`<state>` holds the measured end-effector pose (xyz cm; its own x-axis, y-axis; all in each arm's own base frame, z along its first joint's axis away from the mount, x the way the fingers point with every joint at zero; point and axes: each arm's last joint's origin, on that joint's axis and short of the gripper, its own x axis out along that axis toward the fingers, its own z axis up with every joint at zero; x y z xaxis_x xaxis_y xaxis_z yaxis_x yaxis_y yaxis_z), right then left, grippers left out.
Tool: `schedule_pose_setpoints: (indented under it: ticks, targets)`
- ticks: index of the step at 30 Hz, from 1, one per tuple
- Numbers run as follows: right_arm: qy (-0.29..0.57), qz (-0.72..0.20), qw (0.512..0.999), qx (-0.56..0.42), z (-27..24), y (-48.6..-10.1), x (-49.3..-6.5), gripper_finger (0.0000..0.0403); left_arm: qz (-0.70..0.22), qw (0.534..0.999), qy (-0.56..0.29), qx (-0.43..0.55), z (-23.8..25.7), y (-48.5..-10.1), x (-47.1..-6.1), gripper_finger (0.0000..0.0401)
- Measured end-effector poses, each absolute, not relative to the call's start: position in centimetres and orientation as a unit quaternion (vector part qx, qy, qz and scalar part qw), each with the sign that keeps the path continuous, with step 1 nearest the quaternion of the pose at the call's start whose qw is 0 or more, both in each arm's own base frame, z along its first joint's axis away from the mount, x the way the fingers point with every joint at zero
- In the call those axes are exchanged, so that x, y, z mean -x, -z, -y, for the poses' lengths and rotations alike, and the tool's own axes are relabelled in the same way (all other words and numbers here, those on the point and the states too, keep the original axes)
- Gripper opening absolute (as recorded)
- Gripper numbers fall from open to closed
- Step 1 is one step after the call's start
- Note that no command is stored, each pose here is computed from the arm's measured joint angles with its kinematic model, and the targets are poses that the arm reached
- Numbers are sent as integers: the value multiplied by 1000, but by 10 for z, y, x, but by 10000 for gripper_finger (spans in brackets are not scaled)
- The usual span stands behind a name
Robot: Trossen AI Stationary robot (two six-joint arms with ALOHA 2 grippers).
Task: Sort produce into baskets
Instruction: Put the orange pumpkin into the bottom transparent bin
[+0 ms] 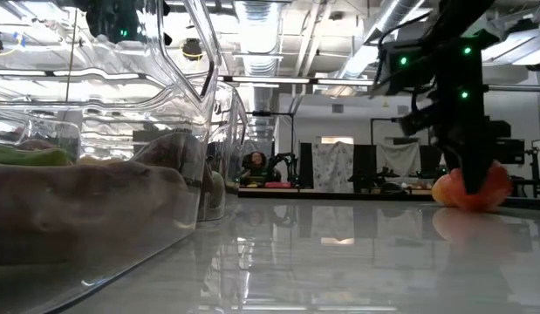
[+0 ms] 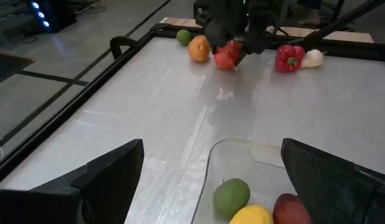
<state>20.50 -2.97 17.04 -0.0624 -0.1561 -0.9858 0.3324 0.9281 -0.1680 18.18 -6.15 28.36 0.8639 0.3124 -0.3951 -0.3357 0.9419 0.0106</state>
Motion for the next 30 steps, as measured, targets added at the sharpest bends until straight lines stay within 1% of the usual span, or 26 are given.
schedule_pose_setpoints:
  ticks: [3,5,10,14,16,19,22,24,27,30]
  targets:
    - [180,-728,659,-54,30,-166,-209,366,-200,965,-168,29,61,-284,-182,368]
    - [175,-735,653,-48,31,-164,-212,357,-200,965,-168,28,61,-283,-182,368]
    - [175,-746,641,-39,31,-160,-212,317,-201,965,-168,28,62,-283,-182,368]
    - [179,-747,640,-39,30,-166,-215,301,-201,965,-168,28,62,-283,-182,368]
    - [182,-734,653,-40,28,-177,-222,301,-201,965,-168,28,61,-283,-182,368]
    - [170,-704,689,-41,22,-196,-238,305,-200,965,-168,28,61,-283,-182,368]
    - [133,-648,748,-48,7,-223,-261,307,-200,965,-168,28,61,-283,-182,368]
    - [96,-594,797,-53,-8,-243,-278,308,-201,965,-168,28,61,-283,-182,368]
    - [29,-485,873,-49,-36,-270,-302,308,-201,965,-168,25,61,-283,-182,368]
    - [-44,-364,929,-41,-67,-286,-320,309,-201,965,-166,25,61,-284,-181,368]
